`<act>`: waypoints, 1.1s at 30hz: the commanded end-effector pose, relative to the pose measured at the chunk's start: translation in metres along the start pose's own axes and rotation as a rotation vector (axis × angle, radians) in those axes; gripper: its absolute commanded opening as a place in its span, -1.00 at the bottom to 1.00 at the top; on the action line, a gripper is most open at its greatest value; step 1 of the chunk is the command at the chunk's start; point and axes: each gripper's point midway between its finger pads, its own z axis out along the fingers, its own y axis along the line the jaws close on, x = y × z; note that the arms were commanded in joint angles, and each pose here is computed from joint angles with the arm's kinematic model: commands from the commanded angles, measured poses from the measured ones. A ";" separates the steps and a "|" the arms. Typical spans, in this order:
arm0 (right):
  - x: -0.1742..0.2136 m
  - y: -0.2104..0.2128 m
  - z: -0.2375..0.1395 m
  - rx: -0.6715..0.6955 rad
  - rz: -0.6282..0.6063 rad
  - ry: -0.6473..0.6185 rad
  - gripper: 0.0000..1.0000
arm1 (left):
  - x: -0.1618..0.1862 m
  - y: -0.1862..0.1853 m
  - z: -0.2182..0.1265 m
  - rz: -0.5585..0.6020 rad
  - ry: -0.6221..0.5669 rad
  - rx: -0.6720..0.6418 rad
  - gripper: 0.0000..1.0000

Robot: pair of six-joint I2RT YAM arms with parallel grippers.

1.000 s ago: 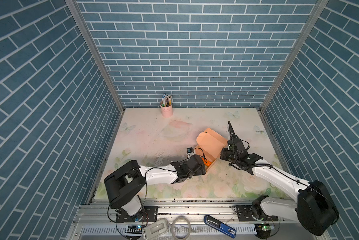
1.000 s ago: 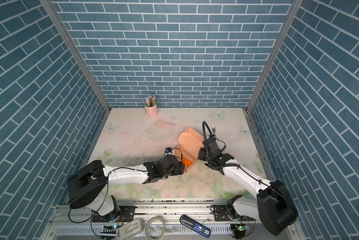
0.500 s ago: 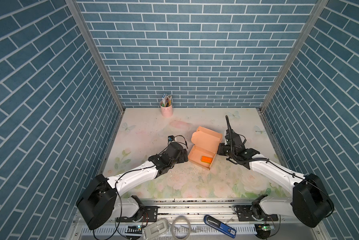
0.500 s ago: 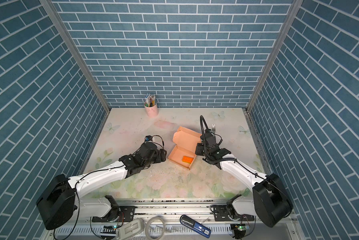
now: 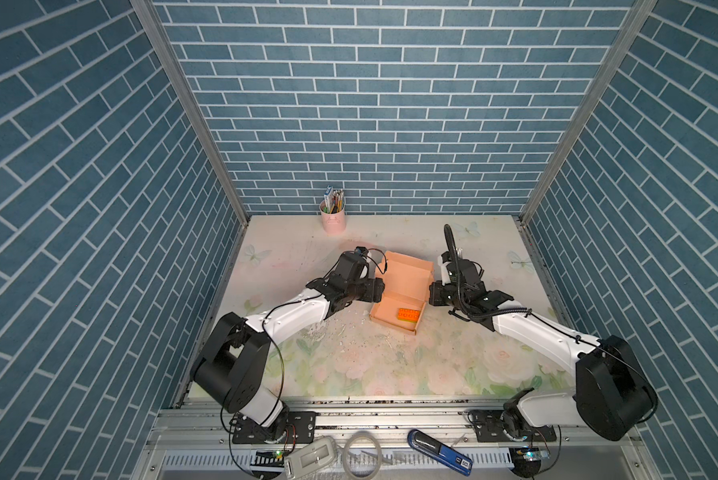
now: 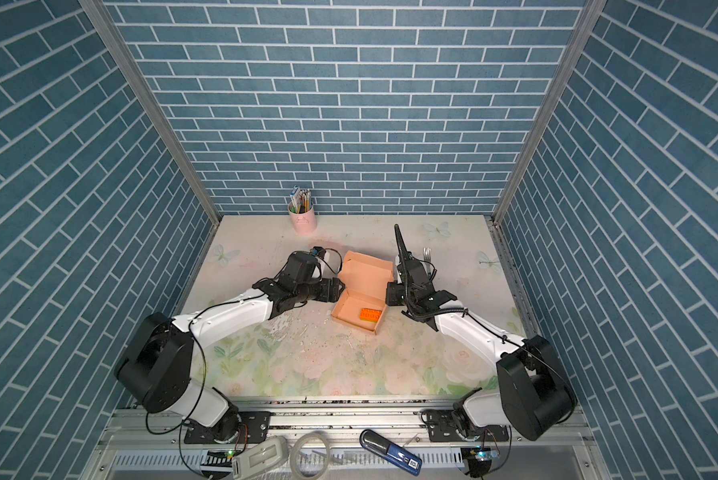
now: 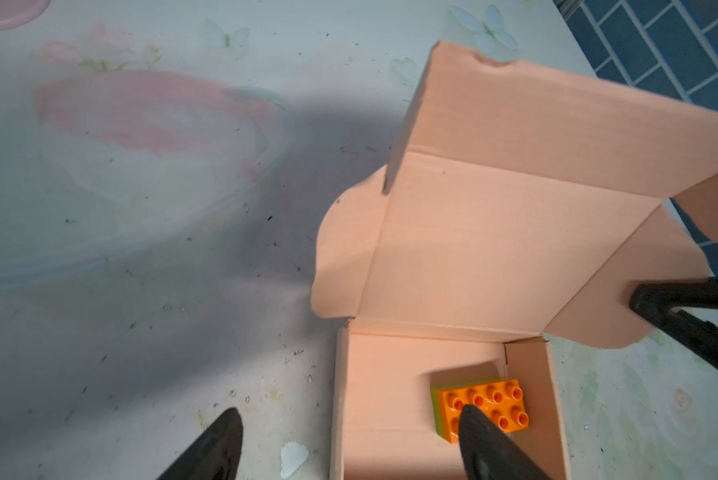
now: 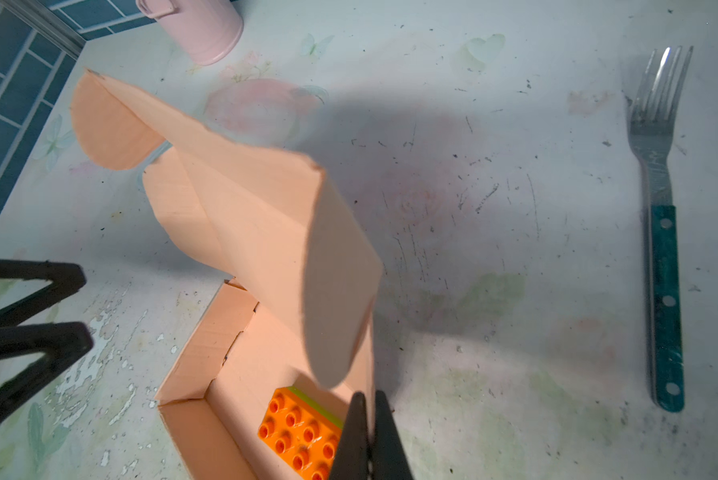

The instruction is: Fold the paper box

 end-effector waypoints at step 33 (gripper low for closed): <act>-0.025 0.023 0.010 -0.094 -0.100 -0.022 -1.00 | -0.036 0.008 0.024 0.120 -0.020 0.119 -0.19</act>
